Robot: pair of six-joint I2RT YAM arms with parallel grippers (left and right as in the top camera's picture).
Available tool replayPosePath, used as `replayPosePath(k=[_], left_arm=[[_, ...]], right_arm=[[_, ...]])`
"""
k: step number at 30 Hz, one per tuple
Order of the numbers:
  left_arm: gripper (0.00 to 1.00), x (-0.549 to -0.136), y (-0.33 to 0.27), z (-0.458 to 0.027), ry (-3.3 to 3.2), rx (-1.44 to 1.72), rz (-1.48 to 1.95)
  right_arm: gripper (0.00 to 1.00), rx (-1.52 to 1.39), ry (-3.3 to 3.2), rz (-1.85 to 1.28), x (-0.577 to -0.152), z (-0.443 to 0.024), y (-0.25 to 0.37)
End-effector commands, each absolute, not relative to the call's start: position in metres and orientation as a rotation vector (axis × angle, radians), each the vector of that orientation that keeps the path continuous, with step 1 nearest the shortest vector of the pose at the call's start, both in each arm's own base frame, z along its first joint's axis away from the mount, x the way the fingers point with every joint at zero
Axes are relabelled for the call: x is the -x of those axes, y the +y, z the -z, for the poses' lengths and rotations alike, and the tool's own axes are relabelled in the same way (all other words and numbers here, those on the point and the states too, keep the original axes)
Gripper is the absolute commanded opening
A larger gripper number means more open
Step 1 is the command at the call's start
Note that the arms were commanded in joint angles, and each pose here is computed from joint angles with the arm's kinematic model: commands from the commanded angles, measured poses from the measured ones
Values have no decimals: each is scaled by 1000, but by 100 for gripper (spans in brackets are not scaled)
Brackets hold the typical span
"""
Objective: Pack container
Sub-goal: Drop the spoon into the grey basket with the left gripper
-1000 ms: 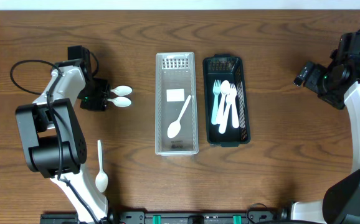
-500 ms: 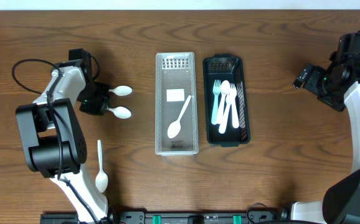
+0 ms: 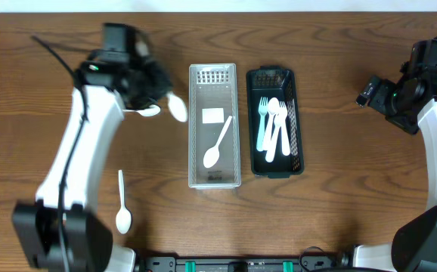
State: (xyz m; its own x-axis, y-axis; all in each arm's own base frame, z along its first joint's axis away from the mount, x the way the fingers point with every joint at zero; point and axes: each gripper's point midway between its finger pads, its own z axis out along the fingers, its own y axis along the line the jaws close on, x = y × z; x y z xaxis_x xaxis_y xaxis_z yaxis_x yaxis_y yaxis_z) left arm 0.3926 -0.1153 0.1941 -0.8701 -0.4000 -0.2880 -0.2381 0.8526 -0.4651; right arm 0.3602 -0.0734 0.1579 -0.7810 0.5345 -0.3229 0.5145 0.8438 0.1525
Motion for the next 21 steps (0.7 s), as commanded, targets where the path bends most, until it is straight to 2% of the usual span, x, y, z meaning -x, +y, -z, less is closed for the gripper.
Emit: replayPosePath(k=[1,5,8,10,13,14,15,19,21], left_arm=[[6,-375,-148,-188,2699,159,457],[7,-361,-172,-164,2752,35,300],[14,-355,-180,-138,2808,-23,219],[24,-354,-182,-127,2833,-70,198],[46,-355,-182,-119,2850,-118,178],[56,-356,-180,-121,2847,-113,178],[60,-359,-178,-128,2834,-100,184],[64,-384,-156,-172,2723,8,223],[64,-400,-130,-186,2671,183,223]], right_arm=[[99,-802,2658,-75,-362,-158,-77],[99,-802,2660,-75,-361,-158,-77],[99,-803,2660,-75,-361,-158,-77],[99,-803,2660,-75,-361,-158,-77],[99,-803,2660,-75,-361,-158,-77],[99,-803,2660,-75,-361,-158,-77],[99,-803,2660,-75,-361,-158,-77],[99,-803,2661,-75,-361,-158,-77],[99,-803,2660,-75,-361,-158,-77]])
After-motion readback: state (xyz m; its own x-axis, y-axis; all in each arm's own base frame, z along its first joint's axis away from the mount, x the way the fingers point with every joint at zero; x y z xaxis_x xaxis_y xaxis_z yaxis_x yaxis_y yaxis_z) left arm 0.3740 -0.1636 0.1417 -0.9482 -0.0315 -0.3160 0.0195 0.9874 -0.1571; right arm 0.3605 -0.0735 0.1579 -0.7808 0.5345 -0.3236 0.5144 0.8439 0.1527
